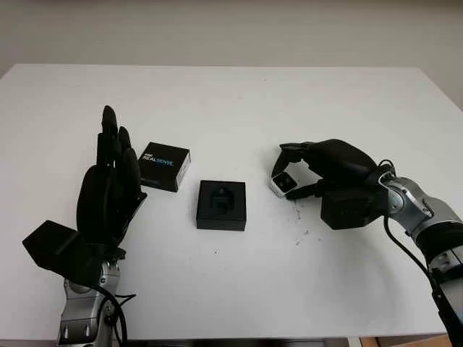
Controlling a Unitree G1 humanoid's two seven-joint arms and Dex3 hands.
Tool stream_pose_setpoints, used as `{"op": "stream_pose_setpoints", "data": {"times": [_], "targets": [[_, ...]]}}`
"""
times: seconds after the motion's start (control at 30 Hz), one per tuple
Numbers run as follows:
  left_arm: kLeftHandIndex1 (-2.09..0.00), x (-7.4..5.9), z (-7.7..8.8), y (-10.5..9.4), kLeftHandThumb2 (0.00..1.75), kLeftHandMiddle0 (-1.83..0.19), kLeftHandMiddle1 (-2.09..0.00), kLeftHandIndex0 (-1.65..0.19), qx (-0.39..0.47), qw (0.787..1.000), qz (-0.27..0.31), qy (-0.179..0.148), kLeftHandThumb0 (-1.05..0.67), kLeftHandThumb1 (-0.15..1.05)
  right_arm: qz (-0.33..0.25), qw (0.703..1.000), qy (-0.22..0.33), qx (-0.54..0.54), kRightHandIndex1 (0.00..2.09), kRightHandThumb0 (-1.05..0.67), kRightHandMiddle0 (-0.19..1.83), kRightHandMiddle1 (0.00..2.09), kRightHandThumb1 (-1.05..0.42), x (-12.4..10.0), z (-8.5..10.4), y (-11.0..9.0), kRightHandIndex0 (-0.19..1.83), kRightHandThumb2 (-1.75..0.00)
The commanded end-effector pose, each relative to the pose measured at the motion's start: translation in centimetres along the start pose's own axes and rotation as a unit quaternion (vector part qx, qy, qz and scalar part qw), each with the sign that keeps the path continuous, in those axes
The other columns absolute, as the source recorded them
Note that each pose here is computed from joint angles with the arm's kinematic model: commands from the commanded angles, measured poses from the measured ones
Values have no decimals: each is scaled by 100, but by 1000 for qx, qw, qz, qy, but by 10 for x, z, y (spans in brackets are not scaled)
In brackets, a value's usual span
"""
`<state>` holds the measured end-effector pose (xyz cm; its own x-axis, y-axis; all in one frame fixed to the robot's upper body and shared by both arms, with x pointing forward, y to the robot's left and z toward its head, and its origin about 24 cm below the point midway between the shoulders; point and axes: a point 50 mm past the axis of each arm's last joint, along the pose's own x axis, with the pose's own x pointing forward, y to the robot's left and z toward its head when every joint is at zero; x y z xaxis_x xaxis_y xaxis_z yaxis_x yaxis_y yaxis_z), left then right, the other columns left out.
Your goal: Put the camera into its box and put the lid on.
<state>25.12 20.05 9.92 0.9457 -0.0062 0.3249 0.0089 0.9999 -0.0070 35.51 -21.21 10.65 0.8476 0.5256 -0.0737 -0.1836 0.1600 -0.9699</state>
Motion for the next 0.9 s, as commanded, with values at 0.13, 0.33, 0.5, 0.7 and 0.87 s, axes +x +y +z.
{"op": "stream_pose_setpoints", "data": {"times": [0.13, 0.33, 0.5, 0.7, 0.87], "targets": [[0, -1, 2, -1, 68, 19, 0, 19, 2, 1000, -4, -2, -75, 105, -17, 999, 9, 50, 10, -32, 46, 145, -87, -2, -2, 11, 41, -5], [0, -1, 1, -1, 67, 19, 0, 19, -6, 1000, -5, -1, -75, 105, -34, 989, 23, 144, 9, -30, 45, 148, -87, 0, -2, 16, 41, -5], [0, -2, 1, -2, 67, 19, 0, 19, -1, 1000, -4, 1, -75, 105, -31, 975, 42, 215, 7, -32, 39, 152, -89, 4, -2, 21, 36, -6], [0, -3, 1, -1, 66, 19, 0, 19, -2, 1000, -2, 6, -76, 105, -29, 966, 52, 253, 6, -36, 40, 157, -89, 7, 0, 21, 35, -5], [0, -3, 1, 0, 66, 19, 0, 19, -1, 1000, -4, 5, -75, 105, -28, 961, 52, 270, 5, -38, 41, 158, -88, 8, 1, 18, 33, -5]]}}
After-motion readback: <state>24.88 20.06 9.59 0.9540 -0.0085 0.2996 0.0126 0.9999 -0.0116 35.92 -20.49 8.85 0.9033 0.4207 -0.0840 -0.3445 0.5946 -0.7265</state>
